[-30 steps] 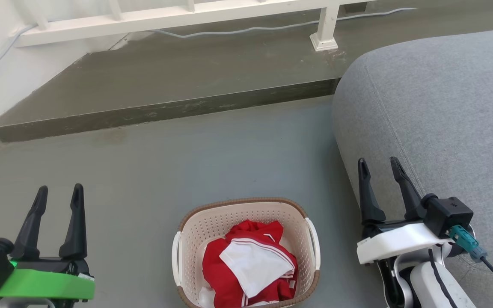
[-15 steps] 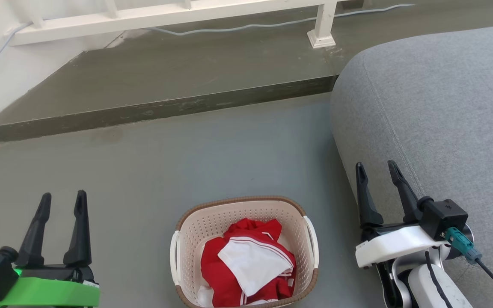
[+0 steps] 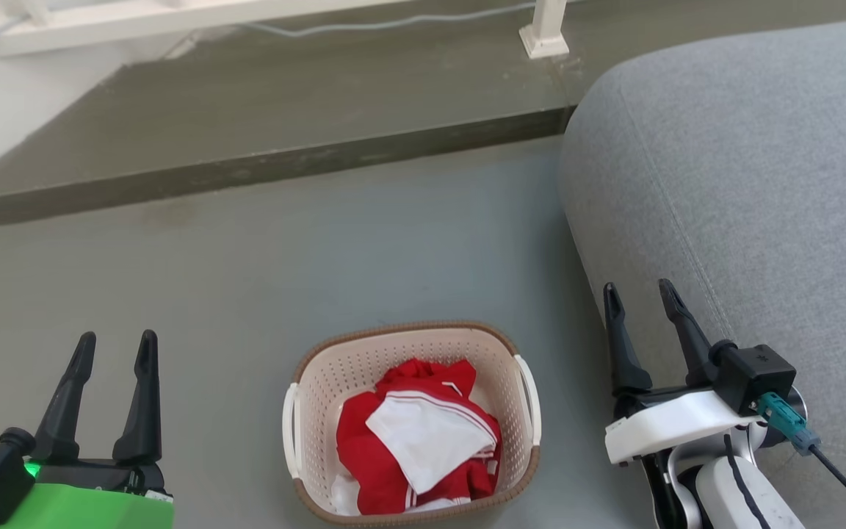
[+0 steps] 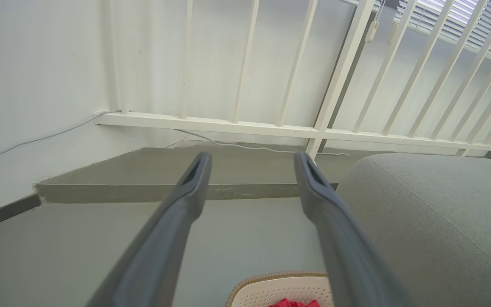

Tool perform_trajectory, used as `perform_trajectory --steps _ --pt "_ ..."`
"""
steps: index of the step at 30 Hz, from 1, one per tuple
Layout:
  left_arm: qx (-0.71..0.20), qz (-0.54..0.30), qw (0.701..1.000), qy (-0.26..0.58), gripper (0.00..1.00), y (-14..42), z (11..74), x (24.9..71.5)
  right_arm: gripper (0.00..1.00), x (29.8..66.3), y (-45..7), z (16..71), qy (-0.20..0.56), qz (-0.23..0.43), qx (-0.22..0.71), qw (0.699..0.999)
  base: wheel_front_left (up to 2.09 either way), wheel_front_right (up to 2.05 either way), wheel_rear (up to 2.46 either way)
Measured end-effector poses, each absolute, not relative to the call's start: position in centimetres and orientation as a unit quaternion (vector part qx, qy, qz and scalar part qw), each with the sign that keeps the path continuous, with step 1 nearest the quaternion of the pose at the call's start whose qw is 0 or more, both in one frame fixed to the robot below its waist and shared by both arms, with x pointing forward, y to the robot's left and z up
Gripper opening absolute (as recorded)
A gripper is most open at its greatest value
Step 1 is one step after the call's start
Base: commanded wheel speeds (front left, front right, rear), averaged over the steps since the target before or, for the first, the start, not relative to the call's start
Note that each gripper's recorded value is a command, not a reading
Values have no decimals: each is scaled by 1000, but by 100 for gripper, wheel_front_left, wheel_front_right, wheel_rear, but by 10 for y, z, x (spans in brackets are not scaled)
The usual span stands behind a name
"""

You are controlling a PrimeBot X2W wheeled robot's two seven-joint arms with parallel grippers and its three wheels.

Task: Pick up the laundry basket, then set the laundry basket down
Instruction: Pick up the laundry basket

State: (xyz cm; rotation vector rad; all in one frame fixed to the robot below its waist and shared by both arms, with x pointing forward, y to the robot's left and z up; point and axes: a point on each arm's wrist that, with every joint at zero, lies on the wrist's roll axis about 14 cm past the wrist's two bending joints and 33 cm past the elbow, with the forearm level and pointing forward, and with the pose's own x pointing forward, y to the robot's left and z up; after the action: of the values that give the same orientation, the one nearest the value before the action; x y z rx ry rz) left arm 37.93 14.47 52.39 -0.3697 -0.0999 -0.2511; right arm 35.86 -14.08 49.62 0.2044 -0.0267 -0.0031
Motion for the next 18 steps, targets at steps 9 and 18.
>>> perform_trajectory --steps 9,18 --pt "-198 -130 971 -4 100 146 496 392 100 367 -141 465 35 -6 103 994 0 0 0" --pt "-223 -134 964 49 100 144 459 410 100 380 -135 433 81 -3 110 991 0 0 0"
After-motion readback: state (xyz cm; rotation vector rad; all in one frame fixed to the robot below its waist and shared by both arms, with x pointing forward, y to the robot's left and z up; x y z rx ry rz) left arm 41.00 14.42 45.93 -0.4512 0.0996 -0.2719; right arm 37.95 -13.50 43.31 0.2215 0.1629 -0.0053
